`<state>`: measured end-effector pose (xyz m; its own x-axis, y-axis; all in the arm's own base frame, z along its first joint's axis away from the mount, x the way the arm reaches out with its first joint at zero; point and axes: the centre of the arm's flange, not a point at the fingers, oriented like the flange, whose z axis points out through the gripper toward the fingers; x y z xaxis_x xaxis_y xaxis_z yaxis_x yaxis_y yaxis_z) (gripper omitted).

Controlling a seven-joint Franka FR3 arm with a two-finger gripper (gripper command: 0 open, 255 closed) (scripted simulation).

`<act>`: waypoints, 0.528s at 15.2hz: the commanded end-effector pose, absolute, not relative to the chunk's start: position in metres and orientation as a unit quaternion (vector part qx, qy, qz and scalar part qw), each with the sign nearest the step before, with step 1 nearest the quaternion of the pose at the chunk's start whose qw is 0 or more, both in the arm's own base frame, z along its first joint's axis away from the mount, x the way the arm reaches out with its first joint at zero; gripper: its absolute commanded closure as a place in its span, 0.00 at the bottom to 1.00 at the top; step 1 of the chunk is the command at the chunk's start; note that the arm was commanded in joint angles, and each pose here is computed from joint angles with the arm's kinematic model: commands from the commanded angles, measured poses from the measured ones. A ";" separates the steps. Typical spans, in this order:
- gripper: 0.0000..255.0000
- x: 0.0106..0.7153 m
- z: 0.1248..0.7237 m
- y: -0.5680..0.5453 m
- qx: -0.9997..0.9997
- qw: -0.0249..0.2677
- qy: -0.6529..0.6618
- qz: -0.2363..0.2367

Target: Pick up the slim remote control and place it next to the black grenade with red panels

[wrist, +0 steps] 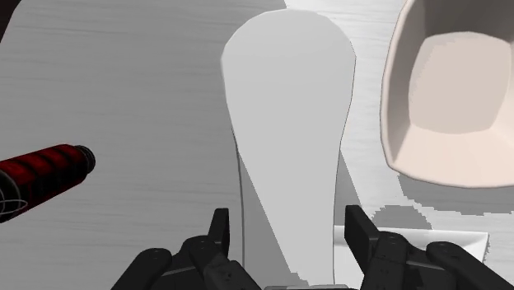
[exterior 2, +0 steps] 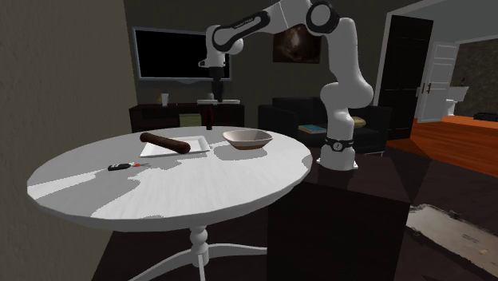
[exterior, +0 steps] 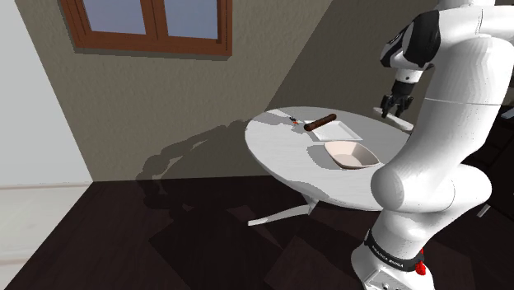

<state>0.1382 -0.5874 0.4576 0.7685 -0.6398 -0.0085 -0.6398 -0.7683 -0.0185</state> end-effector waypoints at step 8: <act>1.00 0.138 0.410 -0.589 -0.940 0.010 0.340 0.001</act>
